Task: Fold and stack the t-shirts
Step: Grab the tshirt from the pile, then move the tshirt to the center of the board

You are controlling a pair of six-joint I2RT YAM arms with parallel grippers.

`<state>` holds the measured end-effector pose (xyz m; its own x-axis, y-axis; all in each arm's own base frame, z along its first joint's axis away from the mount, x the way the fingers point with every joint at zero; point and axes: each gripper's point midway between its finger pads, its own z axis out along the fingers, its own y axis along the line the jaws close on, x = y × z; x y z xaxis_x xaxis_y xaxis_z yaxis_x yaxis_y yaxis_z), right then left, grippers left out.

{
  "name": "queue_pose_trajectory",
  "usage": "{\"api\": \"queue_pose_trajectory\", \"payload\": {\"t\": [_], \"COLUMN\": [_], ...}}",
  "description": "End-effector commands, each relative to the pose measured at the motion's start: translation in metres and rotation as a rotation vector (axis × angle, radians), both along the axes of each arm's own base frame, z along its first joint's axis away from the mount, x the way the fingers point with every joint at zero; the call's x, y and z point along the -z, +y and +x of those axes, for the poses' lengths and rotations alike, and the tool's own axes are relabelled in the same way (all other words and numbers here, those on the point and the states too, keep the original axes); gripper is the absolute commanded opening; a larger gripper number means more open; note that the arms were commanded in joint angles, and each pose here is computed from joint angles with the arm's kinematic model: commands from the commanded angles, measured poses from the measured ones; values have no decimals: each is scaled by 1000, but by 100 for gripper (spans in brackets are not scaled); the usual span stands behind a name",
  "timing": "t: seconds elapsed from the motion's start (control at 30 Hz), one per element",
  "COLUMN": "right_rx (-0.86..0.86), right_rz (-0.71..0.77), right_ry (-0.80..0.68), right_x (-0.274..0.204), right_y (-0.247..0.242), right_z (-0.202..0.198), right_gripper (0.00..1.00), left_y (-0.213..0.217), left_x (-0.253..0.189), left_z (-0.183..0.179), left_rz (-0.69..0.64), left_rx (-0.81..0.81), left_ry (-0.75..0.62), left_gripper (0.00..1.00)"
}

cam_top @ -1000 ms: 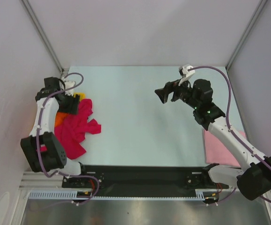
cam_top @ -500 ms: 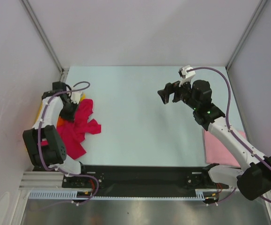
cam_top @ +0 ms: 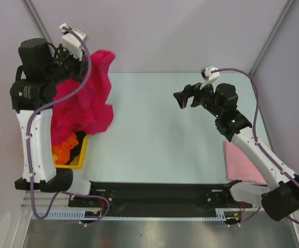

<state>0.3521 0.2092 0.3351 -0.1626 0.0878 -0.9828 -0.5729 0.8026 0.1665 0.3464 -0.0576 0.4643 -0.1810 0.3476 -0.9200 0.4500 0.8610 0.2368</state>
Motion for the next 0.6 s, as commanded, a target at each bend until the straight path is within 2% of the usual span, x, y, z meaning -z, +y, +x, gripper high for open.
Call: {"api": "queue_pose_trajectory", "payload": {"t": [0.0, 0.03, 0.1, 0.17, 0.3, 0.5, 0.57], "right_rx": [18, 32, 50, 33, 100, 180, 212], "right_rz": [73, 74, 83, 104, 101, -33, -99], "right_ry": [-82, -54, -24, 10, 80, 208, 308], "right_x": [-54, -52, -53, -51, -29, 30, 67], "right_y": [-1, -3, -12, -15, -38, -56, -62], "right_z": [1, 2, 2, -2, 2, 9, 11], "right_gripper": [98, 98, 98, 97, 91, 80, 73], "left_y": [-91, -114, -134, -153, -166, -149, -131], "left_x": [-40, -43, -38, -35, -23, 68, 108], "left_z": [-29, -38, -42, -47, -31, 38, 65], "left_rz": [-104, -124, -134, -119, -153, -154, -158], "left_rx": [371, 466, 533, 576, 583, 373, 273], "left_ry": [-83, -85, -65, -58, -11, 161, 214], "left_gripper": [0, 0, 0, 0, 0, 1, 1]}}
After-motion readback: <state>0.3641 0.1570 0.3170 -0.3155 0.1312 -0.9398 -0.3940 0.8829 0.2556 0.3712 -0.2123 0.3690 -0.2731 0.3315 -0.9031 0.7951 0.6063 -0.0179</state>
